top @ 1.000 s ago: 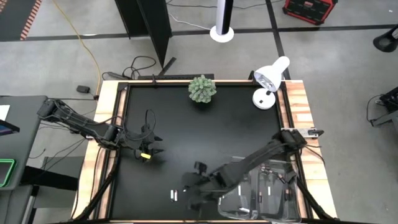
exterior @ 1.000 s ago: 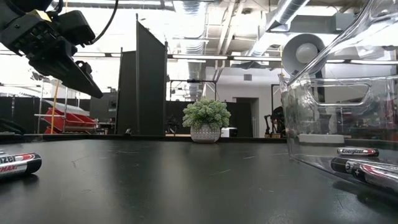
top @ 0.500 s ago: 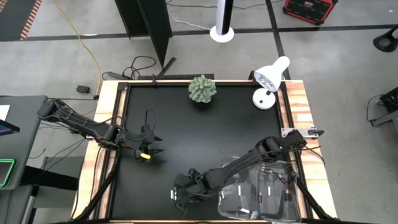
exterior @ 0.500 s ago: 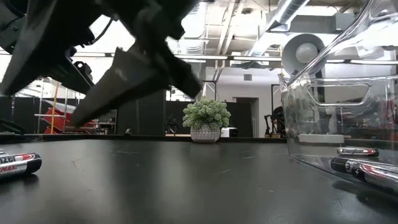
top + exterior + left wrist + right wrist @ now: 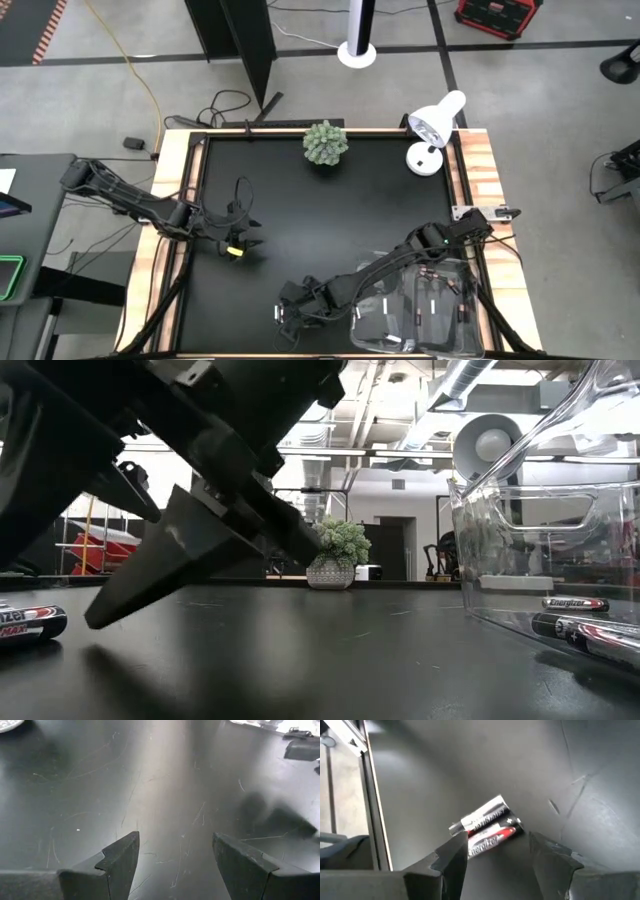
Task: Sort batteries
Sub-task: Put the silver battery into the left transparent bin
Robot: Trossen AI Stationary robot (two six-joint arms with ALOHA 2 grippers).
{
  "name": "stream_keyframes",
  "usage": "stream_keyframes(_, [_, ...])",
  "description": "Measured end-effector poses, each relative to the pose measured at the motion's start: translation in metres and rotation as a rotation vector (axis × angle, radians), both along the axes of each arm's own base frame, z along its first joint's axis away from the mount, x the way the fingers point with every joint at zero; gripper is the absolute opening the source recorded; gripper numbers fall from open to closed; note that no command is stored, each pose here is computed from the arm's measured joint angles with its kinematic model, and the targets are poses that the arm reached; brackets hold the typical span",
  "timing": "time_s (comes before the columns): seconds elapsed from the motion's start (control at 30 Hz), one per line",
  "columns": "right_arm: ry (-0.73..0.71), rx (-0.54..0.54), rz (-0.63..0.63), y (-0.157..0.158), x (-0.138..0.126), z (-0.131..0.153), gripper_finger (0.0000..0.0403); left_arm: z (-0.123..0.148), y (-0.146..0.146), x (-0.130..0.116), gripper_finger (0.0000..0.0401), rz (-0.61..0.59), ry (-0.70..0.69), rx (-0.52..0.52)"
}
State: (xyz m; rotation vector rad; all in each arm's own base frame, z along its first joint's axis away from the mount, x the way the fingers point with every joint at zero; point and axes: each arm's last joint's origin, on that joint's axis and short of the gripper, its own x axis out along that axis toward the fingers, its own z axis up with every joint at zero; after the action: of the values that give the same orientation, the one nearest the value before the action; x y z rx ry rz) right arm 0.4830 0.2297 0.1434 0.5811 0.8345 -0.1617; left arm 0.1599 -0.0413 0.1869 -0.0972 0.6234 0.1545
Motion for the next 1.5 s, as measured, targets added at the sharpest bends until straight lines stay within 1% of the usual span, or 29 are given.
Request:
stream_keyframes(0.1, [-0.016, 0.005, -0.006, -0.002, 0.002, 0.001, 0.0222, -0.003, -0.001, 0.003, 0.0247, 0.000, 0.017, 0.006])
stream_keyframes(0.2, [-0.009, -0.004, -0.010, -0.002, 0.003, -0.005, 0.0222, -0.008, -0.002, 0.006, 0.0247, -0.002, 0.039, 0.015])
stream_keyframes(0.3, [-0.011, -0.017, 0.001, -0.002, 0.003, -0.005, 0.0222, -0.010, -0.004, 0.011, 0.0247, -0.025, 0.036, 0.028])
stream_keyframes(0.37, [-0.018, -0.032, 0.021, -0.002, 0.003, -0.002, 0.0222, -0.010, -0.006, 0.014, 0.0247, -0.088, 0.032, 0.015])
stream_keyframes(0.43, [-0.039, -0.055, 0.054, -0.001, 0.002, 0.004, 0.0222, -0.009, -0.013, 0.016, 0.0247, -0.184, 0.006, 0.007])
stream_keyframes(0.53, [-0.110, -0.091, 0.125, 0.002, -0.001, 0.031, 0.0222, -0.003, -0.027, 0.016, 0.0247, -0.361, -0.061, 0.017])
stream_keyframes(0.6, [-0.155, -0.118, 0.165, 0.002, -0.004, 0.051, 0.0222, -0.001, -0.037, 0.014, 0.0247, -0.453, -0.085, 0.031])
stream_keyframes(0.77, [-0.188, -0.206, 0.248, -0.003, -0.015, 0.087, 0.0222, -0.002, -0.056, 0.003, 0.0247, -0.621, -0.071, 0.025])
stream_keyframes(0.87, [-0.224, -0.284, 0.261, -0.009, -0.024, 0.113, 0.0222, -0.004, -0.070, -0.003, 0.0247, -0.721, -0.074, 0.050])
stream_keyframes(0.97, [-0.251, -0.379, 0.256, -0.016, -0.032, 0.136, 0.0222, -0.003, -0.084, -0.002, 0.0247, -0.796, -0.149, 0.059])
stream_keyframes(1.03, [-0.258, -0.417, 0.255, -0.019, -0.037, 0.145, 0.0222, -0.004, -0.093, 0.000, 0.0247, -0.824, -0.189, 0.057])
stream_keyframes(1.13, [-0.278, -0.465, 0.239, -0.022, -0.041, 0.157, 0.0222, -0.008, -0.101, 0.007, 0.0247, -0.783, -0.234, 0.055])
stream_keyframes(1.23, [-0.297, -0.488, 0.214, -0.023, -0.045, 0.166, 0.0222, -0.021, -0.106, 0.013, 0.0247, -0.724, -0.199, 0.063])
stream_keyframes(1.3, [-0.294, -0.491, 0.217, -0.021, -0.046, 0.166, 0.0222, -0.029, -0.110, 0.017, 0.0247, -0.713, -0.169, 0.083])
stream_keyframes(1.4, [-0.270, -0.503, 0.236, -0.019, -0.048, 0.162, 0.0222, -0.038, -0.120, 0.021, 0.0247, -0.751, -0.135, 0.165])
stream_keyframes(1.5, [-0.259, -0.506, 0.239, -0.019, -0.049, 0.161, 0.0222, -0.043, -0.132, 0.027, 0.0247, -0.832, -0.126, 0.260])
